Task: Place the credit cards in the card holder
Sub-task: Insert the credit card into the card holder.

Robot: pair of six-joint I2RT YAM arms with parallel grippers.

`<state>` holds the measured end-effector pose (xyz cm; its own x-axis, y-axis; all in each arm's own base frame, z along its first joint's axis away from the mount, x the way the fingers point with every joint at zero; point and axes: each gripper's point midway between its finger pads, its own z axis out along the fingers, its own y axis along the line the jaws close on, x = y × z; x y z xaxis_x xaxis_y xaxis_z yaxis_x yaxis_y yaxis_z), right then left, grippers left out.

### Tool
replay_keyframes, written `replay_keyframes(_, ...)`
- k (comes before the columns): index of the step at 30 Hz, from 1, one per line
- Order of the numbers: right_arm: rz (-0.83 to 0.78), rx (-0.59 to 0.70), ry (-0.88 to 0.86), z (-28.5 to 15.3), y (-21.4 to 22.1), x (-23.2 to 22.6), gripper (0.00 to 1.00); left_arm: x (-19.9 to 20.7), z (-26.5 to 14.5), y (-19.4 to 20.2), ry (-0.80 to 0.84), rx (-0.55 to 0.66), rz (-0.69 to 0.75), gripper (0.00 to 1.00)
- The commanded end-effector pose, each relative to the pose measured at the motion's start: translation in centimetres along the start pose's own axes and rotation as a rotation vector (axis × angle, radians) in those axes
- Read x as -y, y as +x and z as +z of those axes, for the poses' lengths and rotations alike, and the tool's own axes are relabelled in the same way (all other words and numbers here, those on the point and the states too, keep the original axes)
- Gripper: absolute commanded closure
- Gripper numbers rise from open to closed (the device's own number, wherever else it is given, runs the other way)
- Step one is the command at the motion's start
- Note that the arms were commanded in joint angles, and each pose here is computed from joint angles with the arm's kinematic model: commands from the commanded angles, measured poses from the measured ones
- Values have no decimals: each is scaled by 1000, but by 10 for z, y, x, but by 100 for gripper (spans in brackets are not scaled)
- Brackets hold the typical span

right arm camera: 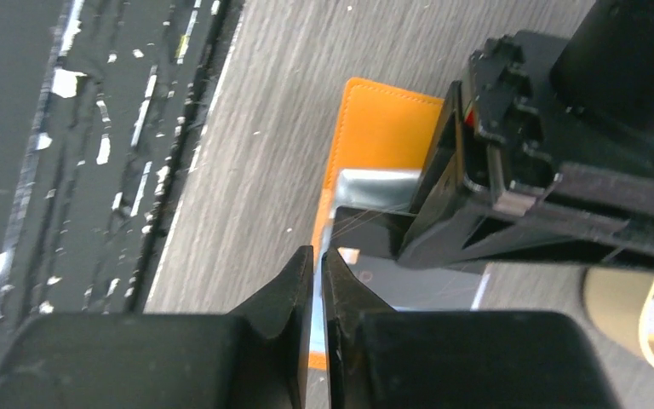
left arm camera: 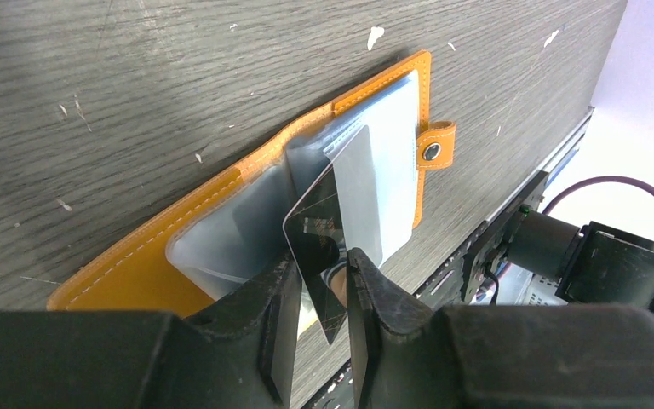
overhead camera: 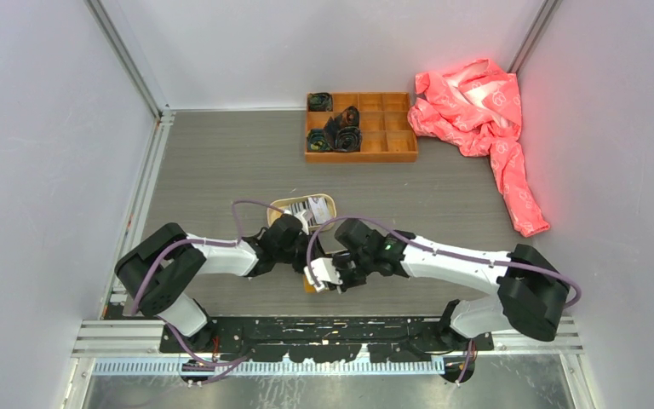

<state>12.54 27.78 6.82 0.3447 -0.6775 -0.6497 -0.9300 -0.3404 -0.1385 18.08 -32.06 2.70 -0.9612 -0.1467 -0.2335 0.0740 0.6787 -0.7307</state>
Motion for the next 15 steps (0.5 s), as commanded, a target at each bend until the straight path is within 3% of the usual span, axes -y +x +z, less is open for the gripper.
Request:
replay_keyframes(1,-82,-47,175,7,-12,36,86,-23,0,13,-69,-40,-21,72)
replay_keyframes(15,-134,-149,274,36,-24,42,86,-24,3,15,-70,-55,-24,72)
